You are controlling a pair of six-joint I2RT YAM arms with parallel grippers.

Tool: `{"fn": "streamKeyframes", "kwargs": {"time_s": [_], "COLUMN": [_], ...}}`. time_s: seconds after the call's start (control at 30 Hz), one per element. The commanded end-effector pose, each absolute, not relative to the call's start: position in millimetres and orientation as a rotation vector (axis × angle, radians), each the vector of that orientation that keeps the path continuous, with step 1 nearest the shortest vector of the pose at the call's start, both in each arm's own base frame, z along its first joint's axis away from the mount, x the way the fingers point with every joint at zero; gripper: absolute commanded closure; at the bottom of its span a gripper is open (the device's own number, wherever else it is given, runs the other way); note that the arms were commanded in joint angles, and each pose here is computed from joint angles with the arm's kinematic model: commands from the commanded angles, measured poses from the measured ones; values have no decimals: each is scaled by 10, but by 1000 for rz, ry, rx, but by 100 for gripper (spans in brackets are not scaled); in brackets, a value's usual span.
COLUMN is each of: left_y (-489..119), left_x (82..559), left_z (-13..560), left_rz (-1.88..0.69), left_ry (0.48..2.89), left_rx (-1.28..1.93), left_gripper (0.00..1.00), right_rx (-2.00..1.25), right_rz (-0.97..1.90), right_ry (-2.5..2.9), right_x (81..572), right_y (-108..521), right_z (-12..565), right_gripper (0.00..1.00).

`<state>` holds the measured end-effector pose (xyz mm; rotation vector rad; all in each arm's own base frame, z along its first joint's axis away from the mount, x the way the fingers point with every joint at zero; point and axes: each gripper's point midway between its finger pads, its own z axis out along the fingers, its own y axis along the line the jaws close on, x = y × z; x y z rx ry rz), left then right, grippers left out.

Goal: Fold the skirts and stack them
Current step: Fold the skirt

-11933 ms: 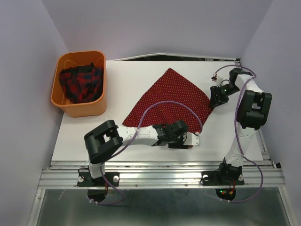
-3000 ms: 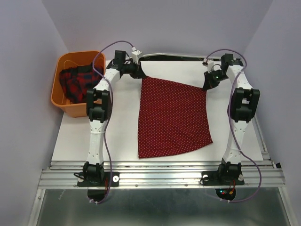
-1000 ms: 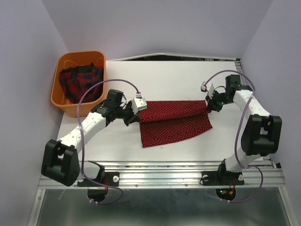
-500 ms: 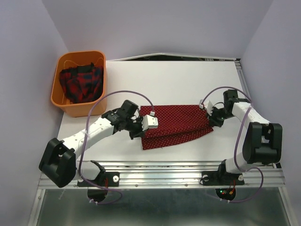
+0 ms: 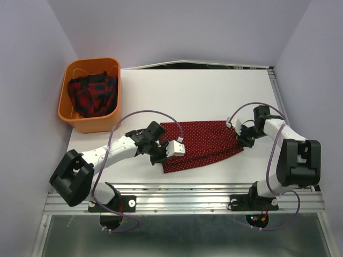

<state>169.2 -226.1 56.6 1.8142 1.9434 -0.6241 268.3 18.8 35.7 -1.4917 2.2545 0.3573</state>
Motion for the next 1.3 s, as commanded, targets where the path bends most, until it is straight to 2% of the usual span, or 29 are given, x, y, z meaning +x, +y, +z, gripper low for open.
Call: {"fn": "streamKeyframes", "kwargs": {"time_s": [0.0, 0.23, 0.43, 0.6, 0.67, 0.73, 0.87, 0.9, 0.93, 0.97, 1.0, 1.13, 1.2, 1.27], "left_y": [-2210, -2245, -2295, -2389, -2436, -2429, -2298, -2242, -2233, -2232, -2280, -2479, -2567, -2621], "left_x": [1642, 1609, 1488, 1194, 1120, 1039, 1096, 1073, 1068, 1044, 1013, 967, 973, 940], "left_z": [629, 910, 1087, 1016, 934, 760, 414, 337, 325, 328, 365, 592, 751, 878], "left_rz": [-607, -621, -635, -674, -686, -668, -562, -554, -555, -572, -617, -735, -767, -810], "left_ry": [1957, 1864, 1797, 1724, 1722, 1761, 1840, 1852, 1831, 1822, 1804, 1743, 1690, 1646], "left_rx": [1843, 1926, 2011, 2138, 2158, 2196, 2256, 2285, 2304, 2312, 2308, 2265, 2239, 2215], "left_gripper": [100, 100, 100, 100, 100, 100, 100, 100, 100, 99, 86, 57, 54, 45], "right_rx": [-1485, -1470, -1502, -1544, -1552, -1559, -1586, -1597, -1611, -1606, -1595, -1509, -1433, -1339], "right_rz": [252, 210, 179, 163, 159, 169, 187, 186, 191, 185, 157, 90, 41, -2], "right_ry": [2215, 2178, 2151, 2162, 2170, 2192, 2193, 2186, 2188, 2190, 2190, 2216, 2215, 2233], "right_x": [2896, 3078, 3051, 2916, 2886, 2826, 2760, 2742, 2688, 2678, 2692, 2903, 3148, 3399], "right_y": [101, 90, 73, 36, 22, 11, 15, 16, 15, 11, -9, -68, -103, -151], "right_z": [493, 749, 860, 728, 672, 587, 541, 546, 511, 498, 517, 602, 781, 872], "right_gripper": [99, 99, 99, 99, 96, 87, 81, 75, 52, 43, 35, 34, 34, 34]}}
